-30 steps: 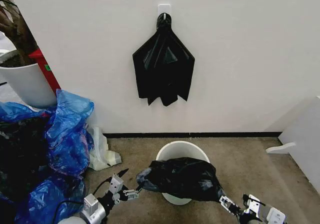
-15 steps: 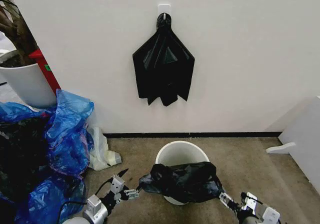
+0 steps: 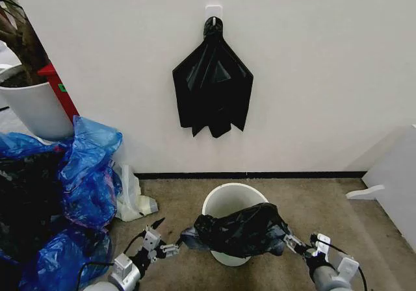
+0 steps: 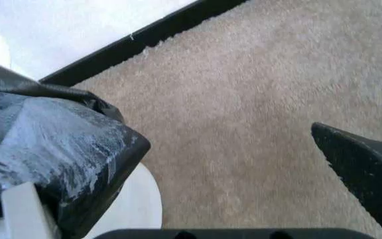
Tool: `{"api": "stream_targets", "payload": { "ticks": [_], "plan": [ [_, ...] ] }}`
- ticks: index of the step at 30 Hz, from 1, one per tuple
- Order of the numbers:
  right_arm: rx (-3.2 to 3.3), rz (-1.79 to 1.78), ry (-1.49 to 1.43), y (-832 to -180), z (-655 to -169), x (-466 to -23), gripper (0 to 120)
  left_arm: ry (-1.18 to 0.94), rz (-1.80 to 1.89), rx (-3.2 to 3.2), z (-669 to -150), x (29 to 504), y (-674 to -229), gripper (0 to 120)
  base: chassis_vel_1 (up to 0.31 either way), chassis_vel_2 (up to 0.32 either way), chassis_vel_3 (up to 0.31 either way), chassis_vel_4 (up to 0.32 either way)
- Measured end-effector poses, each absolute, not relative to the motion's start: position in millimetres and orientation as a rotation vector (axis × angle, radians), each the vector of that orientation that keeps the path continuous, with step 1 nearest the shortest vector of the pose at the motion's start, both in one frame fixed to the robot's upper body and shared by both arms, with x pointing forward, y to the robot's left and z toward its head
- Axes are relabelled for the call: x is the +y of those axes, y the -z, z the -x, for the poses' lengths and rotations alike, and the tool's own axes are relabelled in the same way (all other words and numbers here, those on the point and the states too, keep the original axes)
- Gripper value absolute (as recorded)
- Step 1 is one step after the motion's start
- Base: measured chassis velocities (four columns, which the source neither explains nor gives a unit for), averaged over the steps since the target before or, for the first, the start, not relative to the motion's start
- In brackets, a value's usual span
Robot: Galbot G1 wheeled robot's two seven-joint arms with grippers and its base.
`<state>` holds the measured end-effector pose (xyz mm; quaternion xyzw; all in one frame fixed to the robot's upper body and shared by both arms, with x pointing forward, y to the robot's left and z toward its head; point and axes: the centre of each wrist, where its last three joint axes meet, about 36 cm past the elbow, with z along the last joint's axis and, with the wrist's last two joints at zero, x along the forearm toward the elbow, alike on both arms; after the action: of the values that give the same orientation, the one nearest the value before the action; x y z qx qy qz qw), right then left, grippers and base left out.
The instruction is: Place the garbage bag over the trash bin.
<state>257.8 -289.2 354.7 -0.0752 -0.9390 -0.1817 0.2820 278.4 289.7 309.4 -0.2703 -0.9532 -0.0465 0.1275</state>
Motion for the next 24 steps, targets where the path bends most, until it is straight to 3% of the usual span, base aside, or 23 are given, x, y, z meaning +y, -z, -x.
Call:
{"api": "stream_targets", "payload": {
  "ticks": [24],
  "plan": [
    [-2.344, 0.075, 0.624, -365, -321, -314, 100, -0.104, 0.596, -2.768, -271, 281, -299, 100, 0.0, 0.0, 0.0, 0.0]
  ]
}}
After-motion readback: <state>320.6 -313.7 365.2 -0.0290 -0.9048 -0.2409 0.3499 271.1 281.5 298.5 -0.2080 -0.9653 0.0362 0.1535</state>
